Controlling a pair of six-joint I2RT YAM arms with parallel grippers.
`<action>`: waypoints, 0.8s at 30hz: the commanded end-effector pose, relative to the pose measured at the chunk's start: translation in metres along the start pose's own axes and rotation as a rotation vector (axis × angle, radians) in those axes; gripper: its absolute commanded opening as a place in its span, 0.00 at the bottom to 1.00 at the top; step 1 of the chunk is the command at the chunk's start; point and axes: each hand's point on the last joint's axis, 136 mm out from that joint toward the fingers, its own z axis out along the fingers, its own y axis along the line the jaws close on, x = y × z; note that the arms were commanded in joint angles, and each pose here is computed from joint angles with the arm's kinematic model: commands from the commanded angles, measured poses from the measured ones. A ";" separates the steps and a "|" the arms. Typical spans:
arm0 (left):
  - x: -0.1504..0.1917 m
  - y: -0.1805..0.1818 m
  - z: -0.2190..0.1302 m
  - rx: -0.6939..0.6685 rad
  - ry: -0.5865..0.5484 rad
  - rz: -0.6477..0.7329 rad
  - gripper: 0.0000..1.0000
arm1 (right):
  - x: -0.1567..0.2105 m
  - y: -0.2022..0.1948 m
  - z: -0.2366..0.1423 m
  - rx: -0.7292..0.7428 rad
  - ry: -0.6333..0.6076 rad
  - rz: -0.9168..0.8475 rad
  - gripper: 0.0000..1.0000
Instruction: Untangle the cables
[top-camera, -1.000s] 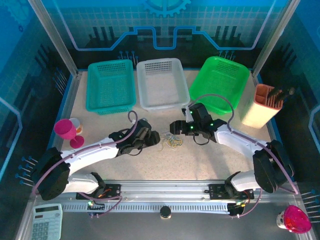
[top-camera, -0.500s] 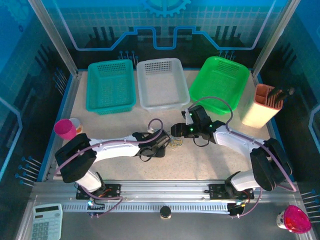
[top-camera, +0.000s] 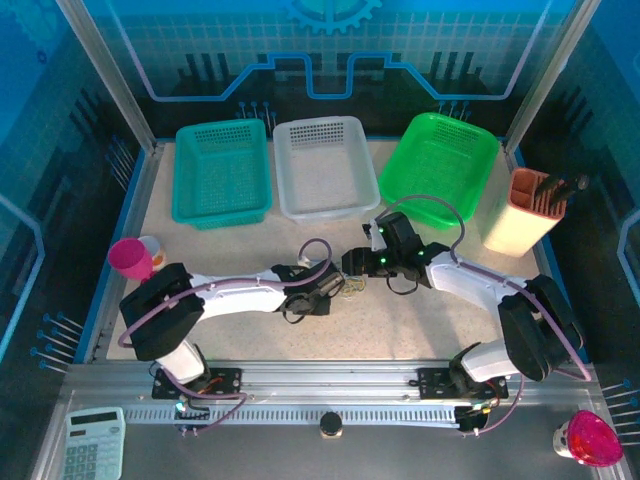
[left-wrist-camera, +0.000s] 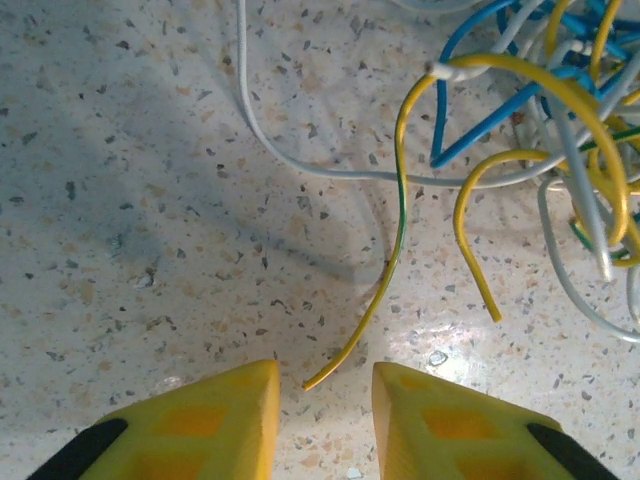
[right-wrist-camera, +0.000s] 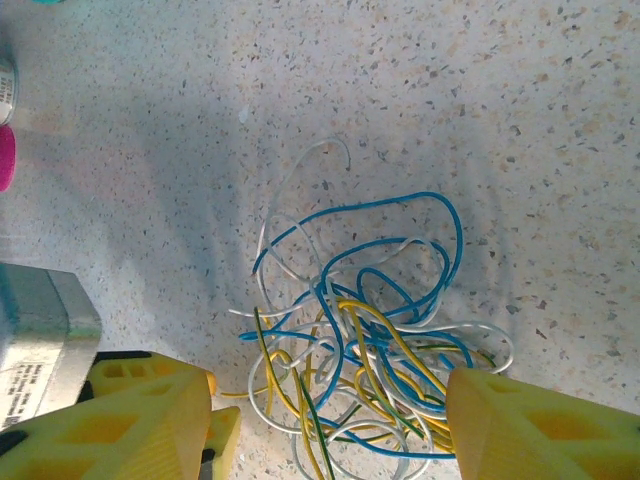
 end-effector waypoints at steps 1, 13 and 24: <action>-0.004 -0.008 0.001 0.003 -0.006 0.004 0.28 | -0.002 0.002 -0.003 -0.025 -0.006 -0.011 0.64; -0.021 -0.014 -0.023 0.010 -0.060 0.029 0.00 | 0.002 0.013 -0.002 -0.081 0.008 -0.007 0.64; -0.068 -0.038 -0.111 0.216 -0.229 0.052 0.00 | 0.007 -0.005 0.021 -0.023 0.013 0.019 0.63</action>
